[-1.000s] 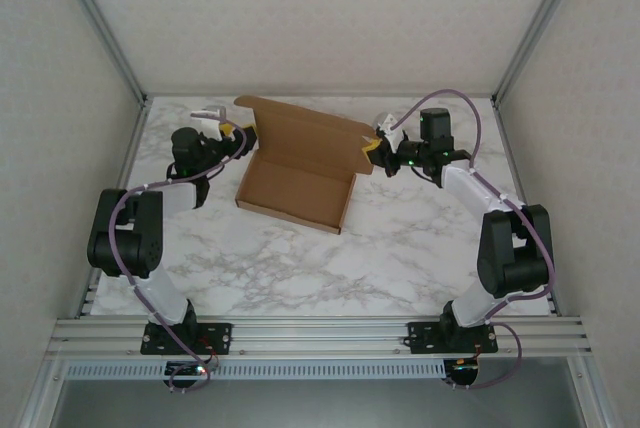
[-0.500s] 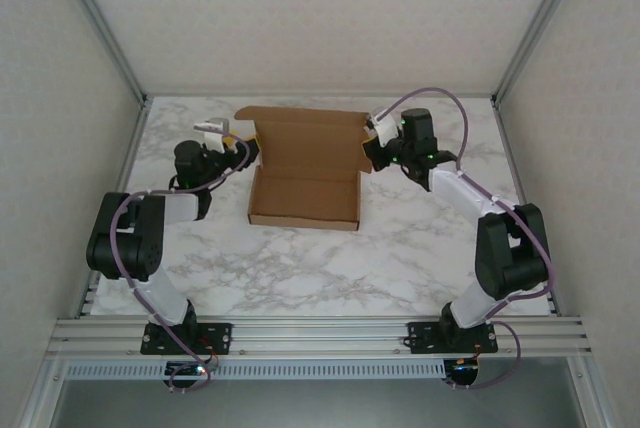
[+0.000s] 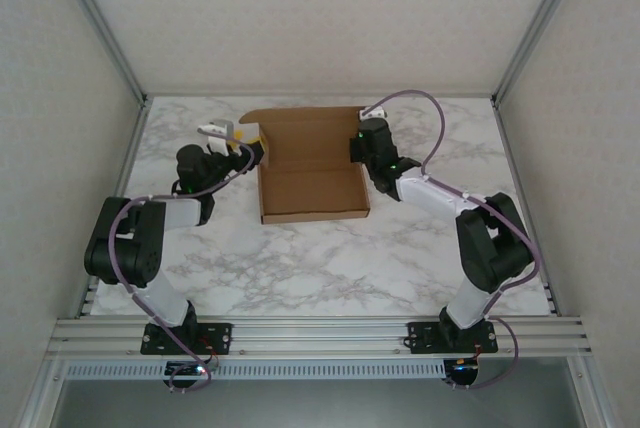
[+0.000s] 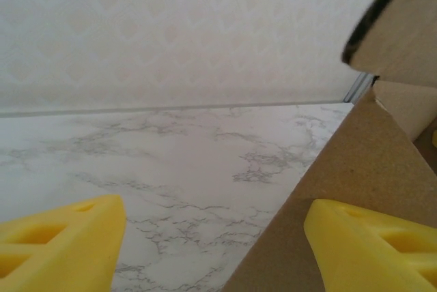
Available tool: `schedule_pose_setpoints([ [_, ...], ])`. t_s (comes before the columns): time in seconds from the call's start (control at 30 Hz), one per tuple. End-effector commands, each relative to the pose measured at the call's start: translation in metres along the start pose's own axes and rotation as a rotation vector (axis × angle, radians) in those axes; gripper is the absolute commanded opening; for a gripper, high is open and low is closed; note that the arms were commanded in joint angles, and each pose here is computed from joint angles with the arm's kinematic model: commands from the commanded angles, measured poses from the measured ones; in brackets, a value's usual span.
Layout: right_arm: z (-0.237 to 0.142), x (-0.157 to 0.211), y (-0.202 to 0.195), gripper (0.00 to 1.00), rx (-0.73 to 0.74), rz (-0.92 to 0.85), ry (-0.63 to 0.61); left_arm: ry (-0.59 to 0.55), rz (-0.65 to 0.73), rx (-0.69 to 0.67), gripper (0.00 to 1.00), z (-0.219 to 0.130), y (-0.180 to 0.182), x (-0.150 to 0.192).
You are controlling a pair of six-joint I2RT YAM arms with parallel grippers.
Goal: Fold the paper box
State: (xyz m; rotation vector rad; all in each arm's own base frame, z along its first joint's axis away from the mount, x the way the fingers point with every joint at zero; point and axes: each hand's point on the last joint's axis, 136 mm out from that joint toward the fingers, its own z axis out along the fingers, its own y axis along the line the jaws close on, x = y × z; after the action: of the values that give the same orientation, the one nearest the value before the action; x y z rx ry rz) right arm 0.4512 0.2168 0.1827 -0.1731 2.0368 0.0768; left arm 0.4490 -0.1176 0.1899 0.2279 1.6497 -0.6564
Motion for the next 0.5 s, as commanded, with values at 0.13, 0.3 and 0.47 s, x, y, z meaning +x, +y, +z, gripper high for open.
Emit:
schedule_pose_setpoints([
  [0.13,-0.028,-0.024,0.04,0.0,-0.1,-0.058,-0.16,-0.008,0.054,0.119,0.73,-0.006,-0.046,-0.002],
  [0.3,-0.033,-0.017,0.034,0.0,-0.093,-0.055,-0.196,-0.006,0.04,0.11,0.71,-0.011,-0.047,0.005],
  [0.47,-0.04,-0.004,0.033,0.0,-0.136,0.014,-0.213,0.022,0.04,0.065,0.69,-0.018,-0.042,0.02],
])
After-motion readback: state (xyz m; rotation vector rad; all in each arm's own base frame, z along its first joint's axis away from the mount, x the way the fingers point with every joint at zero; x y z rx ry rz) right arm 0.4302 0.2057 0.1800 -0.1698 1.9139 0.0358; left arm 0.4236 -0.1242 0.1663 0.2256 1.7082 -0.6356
